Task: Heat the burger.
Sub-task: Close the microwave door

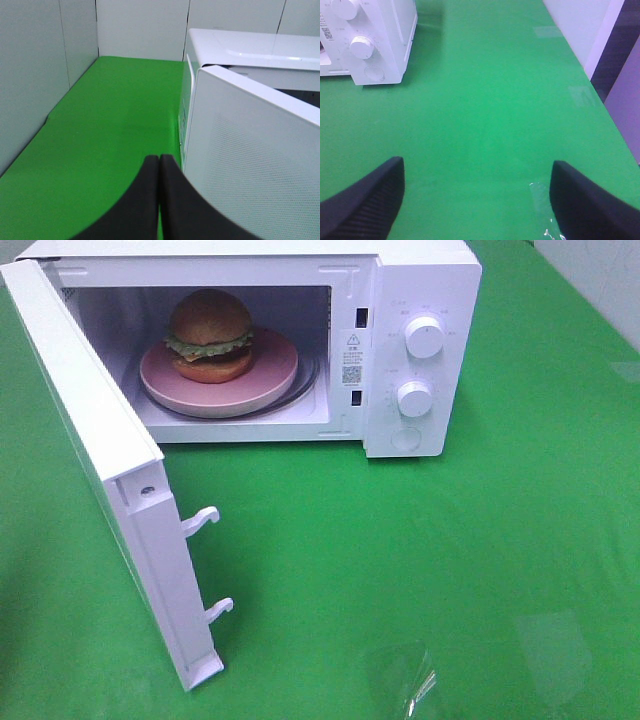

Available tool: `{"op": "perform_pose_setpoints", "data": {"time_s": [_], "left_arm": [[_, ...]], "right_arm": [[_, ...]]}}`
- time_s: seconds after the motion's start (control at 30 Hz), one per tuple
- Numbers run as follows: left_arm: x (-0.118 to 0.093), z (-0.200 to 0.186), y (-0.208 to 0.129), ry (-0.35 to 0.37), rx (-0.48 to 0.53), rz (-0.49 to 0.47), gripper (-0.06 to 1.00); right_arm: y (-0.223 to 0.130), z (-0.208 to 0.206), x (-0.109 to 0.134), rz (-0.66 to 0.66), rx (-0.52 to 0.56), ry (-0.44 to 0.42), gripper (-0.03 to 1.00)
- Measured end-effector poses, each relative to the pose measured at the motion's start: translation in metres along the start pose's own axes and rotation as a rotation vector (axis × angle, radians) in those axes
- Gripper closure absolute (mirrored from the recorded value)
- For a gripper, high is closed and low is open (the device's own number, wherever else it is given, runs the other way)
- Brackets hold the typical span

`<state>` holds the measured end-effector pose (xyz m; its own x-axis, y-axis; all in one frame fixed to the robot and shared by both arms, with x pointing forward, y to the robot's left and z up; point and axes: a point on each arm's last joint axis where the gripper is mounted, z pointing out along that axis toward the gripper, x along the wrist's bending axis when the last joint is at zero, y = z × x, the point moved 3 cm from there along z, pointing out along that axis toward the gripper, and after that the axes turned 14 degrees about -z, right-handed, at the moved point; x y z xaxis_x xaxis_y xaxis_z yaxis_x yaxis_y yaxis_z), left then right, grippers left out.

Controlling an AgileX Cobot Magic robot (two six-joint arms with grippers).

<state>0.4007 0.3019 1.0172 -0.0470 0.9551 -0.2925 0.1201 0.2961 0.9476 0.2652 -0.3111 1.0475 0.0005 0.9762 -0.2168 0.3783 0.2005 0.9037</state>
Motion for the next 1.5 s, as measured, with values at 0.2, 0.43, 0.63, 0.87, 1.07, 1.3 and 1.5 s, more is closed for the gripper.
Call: {"op": "perform_pose_setpoints", "data": {"time_s": [0.2,0.43,0.63,0.87,1.07,1.3,1.5], "left_arm": [[0.002,0.018,-0.010,0.002,0.034,0.050,0.94],[-0.002,0.036,-0.025,-0.047,0.102,0.105,0.94],[-0.013,0.055,-0.041,-0.163,0.132,0.099,0.94],[-0.024,0.070,-0.052,-0.281,0.135,0.041,0.94],[-0.024,0.077,-0.063,-0.292,0.185,0.038,0.94],[-0.047,0.080,-0.077,-0.375,0.217,0.078,0.94],[-0.057,0.084,-0.086,-0.395,0.237,0.087,0.94]], "right_arm": [[0.000,0.000,0.000,0.000,0.000,0.000,0.21],[0.000,0.000,0.000,0.000,0.000,0.000,0.21],[0.000,0.000,0.000,0.000,0.000,0.000,0.21],[0.000,0.000,0.000,0.000,0.000,0.000,0.21],[0.000,0.000,0.000,0.000,0.000,0.000,0.21],[0.000,0.000,0.000,0.000,0.000,0.000,0.21],[0.000,0.000,0.000,0.000,0.000,0.000,0.21]]}}
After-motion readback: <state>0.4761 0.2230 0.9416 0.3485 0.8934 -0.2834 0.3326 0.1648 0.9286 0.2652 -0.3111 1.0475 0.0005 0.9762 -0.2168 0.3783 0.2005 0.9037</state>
